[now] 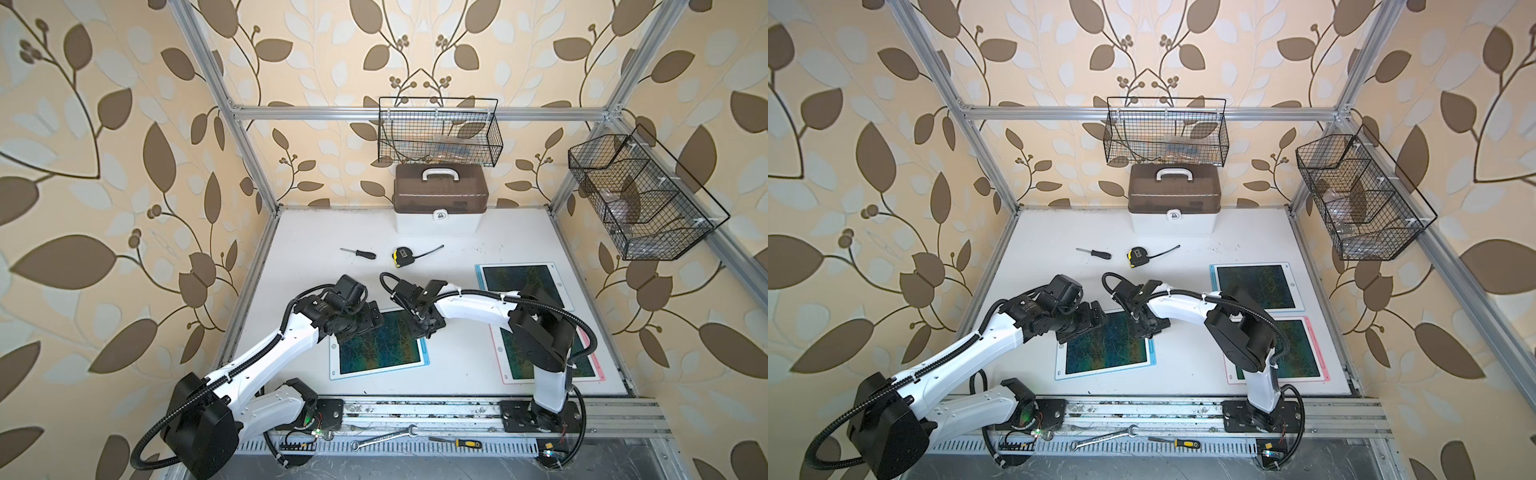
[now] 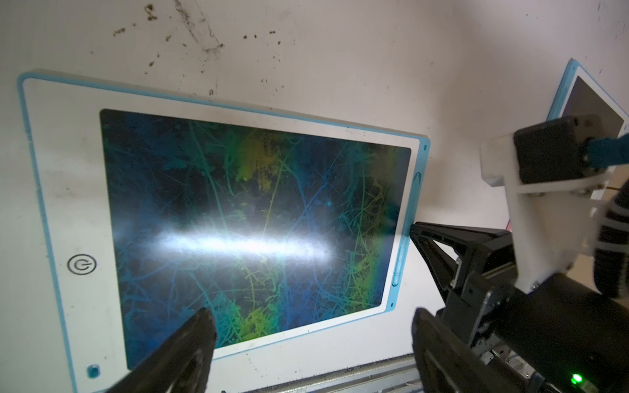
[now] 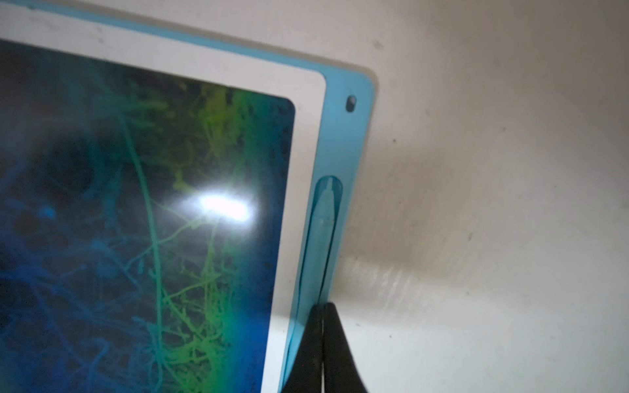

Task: Place the stylus back onto the writing tablet
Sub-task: Place the stylus on the writing tablet, then move the writing tablet to the center of the board.

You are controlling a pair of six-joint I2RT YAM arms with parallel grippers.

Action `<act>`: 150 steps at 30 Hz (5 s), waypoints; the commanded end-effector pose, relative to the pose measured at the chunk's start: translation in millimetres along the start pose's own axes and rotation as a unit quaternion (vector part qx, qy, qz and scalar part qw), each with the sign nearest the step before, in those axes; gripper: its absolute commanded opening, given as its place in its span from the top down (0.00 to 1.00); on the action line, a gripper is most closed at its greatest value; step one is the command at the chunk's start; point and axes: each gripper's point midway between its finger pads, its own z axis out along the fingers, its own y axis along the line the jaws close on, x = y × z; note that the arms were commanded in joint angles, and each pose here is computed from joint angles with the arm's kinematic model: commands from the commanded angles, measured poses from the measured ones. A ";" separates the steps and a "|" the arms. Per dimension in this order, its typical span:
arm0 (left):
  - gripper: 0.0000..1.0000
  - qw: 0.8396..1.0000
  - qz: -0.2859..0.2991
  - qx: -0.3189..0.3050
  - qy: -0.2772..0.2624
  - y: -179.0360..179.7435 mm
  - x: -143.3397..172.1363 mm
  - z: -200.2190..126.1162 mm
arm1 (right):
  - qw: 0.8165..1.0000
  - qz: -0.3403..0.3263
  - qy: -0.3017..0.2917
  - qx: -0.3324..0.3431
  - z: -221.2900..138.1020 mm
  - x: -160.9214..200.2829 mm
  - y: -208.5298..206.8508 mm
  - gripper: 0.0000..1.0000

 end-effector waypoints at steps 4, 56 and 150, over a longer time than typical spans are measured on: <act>0.09 1.000 -0.007 -0.008 -0.013 5.8 -3.8 -4.8 | 0.999 0.016 -0.024 -0.024 -18.5 -12.3 8.8 0.88; 0.09 1.000 -0.006 -0.012 -0.013 13.0 0.1 -4.9 | 0.997 -0.033 0.028 0.065 23.2 13.0 -9.2 1.00; 0.01 0.976 -0.172 -0.132 -0.014 95.1 -45.8 12.0 | 0.988 -0.009 -0.034 -0.152 -65.8 -20.5 -99.4 0.31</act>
